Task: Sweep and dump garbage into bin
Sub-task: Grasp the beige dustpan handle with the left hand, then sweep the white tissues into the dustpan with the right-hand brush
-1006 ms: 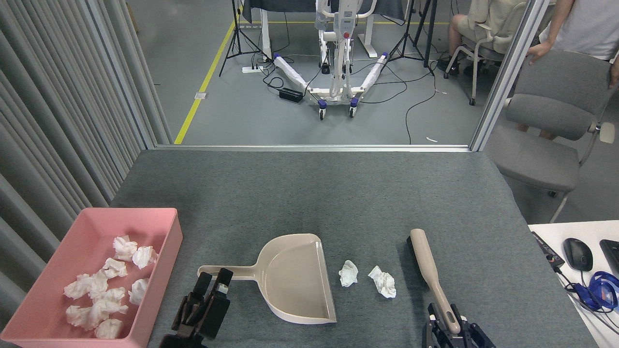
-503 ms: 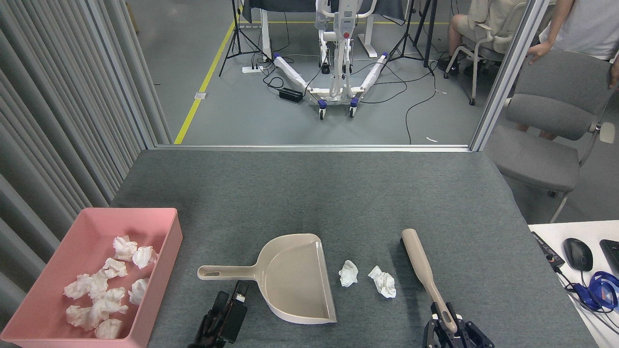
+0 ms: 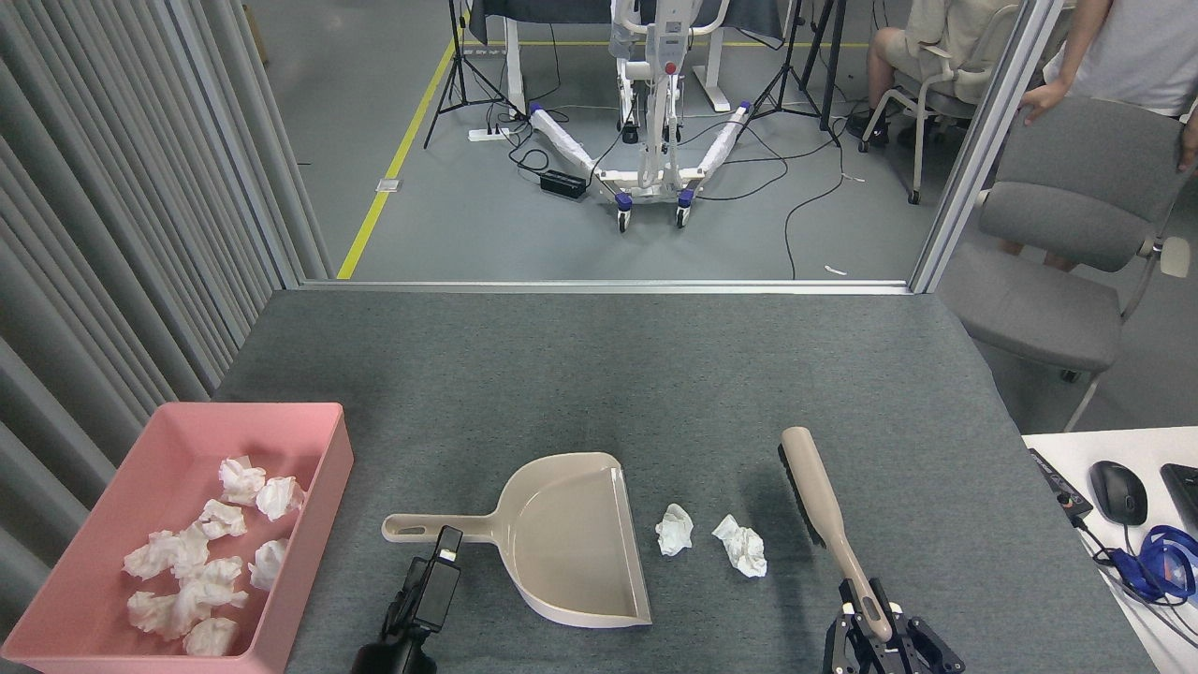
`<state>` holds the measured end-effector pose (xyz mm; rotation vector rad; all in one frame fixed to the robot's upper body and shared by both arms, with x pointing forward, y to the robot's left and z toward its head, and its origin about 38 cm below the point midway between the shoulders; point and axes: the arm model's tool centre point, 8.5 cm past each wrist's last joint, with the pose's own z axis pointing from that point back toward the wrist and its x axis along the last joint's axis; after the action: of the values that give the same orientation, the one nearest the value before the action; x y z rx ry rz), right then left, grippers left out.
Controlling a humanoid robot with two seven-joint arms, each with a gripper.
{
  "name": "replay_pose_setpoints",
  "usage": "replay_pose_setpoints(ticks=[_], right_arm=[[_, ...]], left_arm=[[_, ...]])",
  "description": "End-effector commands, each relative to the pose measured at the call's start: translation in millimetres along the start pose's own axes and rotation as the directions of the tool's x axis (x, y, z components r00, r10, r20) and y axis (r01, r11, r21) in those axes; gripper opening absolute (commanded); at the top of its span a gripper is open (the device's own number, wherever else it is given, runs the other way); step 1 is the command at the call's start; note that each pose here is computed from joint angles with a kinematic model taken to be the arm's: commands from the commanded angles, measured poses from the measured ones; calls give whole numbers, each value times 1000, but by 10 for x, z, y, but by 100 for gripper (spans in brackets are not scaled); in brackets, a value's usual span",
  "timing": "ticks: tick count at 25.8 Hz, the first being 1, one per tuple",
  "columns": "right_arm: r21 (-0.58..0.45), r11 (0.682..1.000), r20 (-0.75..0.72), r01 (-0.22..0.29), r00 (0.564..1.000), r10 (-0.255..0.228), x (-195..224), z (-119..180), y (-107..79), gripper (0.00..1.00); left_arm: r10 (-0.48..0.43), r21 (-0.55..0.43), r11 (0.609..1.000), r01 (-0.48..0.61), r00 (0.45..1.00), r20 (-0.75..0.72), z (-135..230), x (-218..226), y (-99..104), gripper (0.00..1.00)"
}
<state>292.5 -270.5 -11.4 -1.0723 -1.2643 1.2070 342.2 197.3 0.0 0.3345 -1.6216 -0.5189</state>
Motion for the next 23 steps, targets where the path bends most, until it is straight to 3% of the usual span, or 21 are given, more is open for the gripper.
replay_pose_setpoints(ticks=[1, 6, 13, 18, 23], right_arm=[[-8, 1000, -19, -2, 1000, 2, -128, 135, -43, 0], [7, 1000, -18, -5, 1000, 5, -215, 369, -50, 0], [29, 999, 2, -35, 999, 35, -146, 408, 11, 0], [83, 996, 67, -10, 998, 4, 214, 312, 101, 0], [98, 995, 114, -14, 993, 3, 436, 313, 159, 0]], left_arm=[[6, 9, 1000, -5, 999, -51, -36, -76, 17, 98], [10, 26, 1000, -8, 998, -60, -112, -68, 76, 98], [19, 45, 999, -15, 995, -97, -178, -173, 67, 98], [21, 56, 998, -15, 993, -116, -248, -227, 96, 98], [39, 58, 998, -31, 990, -132, -305, -253, 65, 95]])
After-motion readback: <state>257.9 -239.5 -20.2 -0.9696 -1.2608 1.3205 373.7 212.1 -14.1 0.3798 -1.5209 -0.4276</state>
